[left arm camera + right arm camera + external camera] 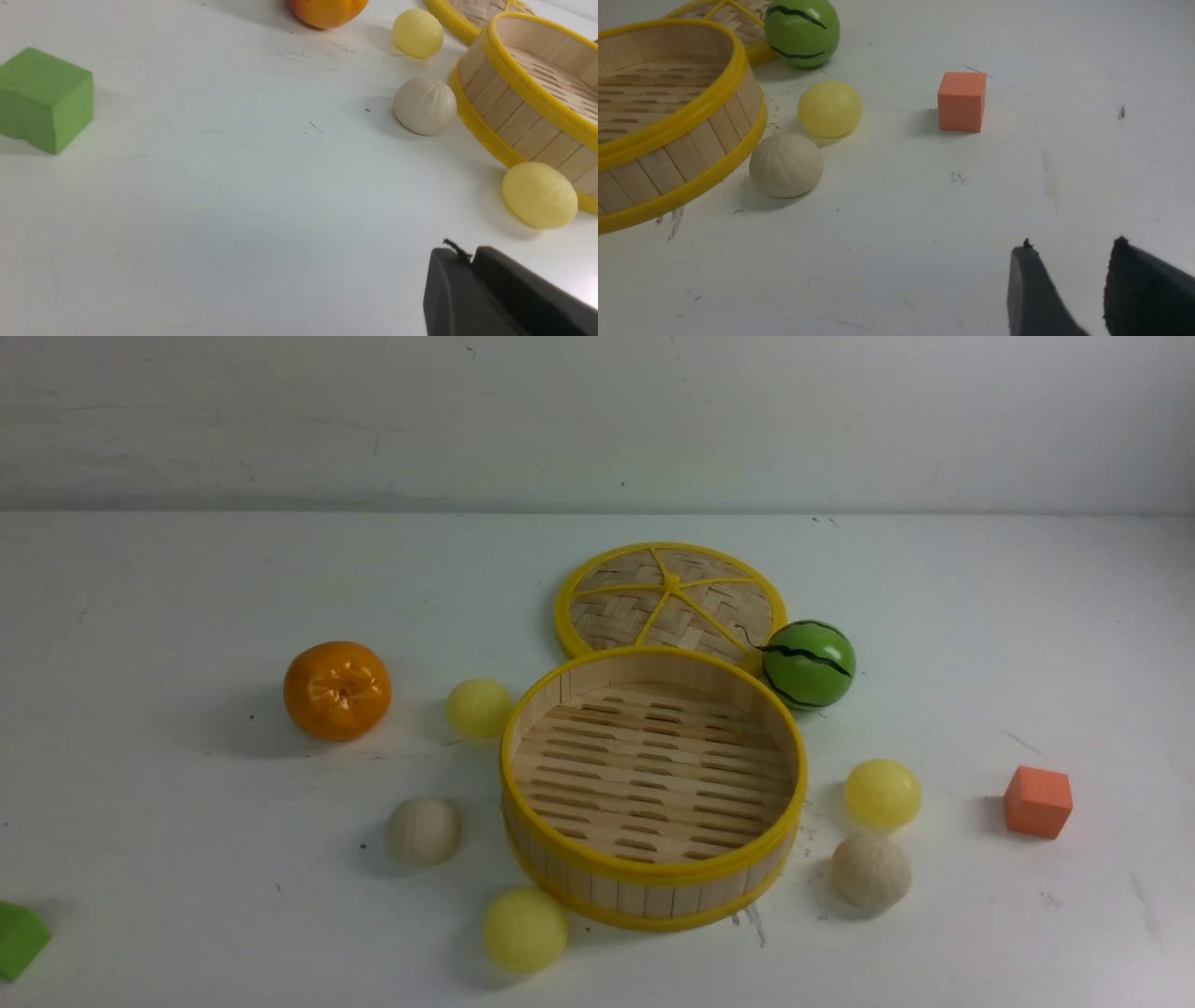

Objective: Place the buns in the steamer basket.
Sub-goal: Use the left arm to grab a steamed stuffed bun, then use the left arm to put the steamed stuffed bun into the steamer, then use the left arm to grab a steamed stuffed bun

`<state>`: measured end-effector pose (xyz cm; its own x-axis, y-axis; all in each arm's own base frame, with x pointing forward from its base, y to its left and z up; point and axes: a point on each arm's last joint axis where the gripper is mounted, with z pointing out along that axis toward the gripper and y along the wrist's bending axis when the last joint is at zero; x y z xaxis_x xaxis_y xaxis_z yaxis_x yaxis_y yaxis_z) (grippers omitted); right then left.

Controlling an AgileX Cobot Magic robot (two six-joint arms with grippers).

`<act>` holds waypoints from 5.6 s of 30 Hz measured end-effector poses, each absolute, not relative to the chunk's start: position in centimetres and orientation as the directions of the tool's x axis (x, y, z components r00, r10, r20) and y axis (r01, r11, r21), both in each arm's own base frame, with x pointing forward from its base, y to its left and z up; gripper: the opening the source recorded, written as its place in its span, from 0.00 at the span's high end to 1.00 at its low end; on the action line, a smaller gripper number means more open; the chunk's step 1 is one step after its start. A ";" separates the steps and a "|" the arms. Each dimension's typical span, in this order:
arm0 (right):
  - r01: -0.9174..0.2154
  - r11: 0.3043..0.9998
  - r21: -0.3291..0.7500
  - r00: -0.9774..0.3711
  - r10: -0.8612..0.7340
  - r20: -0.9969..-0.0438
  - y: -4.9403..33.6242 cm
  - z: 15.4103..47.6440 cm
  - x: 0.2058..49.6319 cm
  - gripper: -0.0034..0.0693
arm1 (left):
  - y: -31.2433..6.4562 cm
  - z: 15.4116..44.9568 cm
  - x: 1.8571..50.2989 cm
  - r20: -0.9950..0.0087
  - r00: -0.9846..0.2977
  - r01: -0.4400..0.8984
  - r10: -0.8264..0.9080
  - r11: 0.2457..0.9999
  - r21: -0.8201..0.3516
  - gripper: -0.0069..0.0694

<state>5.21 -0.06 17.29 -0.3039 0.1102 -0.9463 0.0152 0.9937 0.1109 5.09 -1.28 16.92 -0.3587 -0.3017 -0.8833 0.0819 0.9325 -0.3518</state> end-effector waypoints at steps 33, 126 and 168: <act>0.015 0.994 0.111 -0.304 0.110 -0.946 -0.1 17.3 5.2 0.62 | -1.6 19.0 5.4 -0.634 -0.235 0.089 -0.737 0.633 -0.769 0.80; 0.015 0.994 0.111 -0.304 0.110 -0.946 -0.1 17.3 5.2 0.62 | -13.4 18.7 37.9 -0.259 -0.940 0.248 0.222 0.966 -0.073 0.91; 0.015 0.994 0.111 -0.304 0.110 -0.946 -0.1 17.3 5.2 0.62 | -19.6 31.5 30.2 -0.254 -0.901 0.403 0.352 0.896 -0.188 0.68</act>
<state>5.21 -0.06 17.29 -0.3035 0.1103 -0.9464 0.0151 0.9937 0.1109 30.24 -19.58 31.47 -0.9008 0.3523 -0.2538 0.4033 0.8955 -0.1883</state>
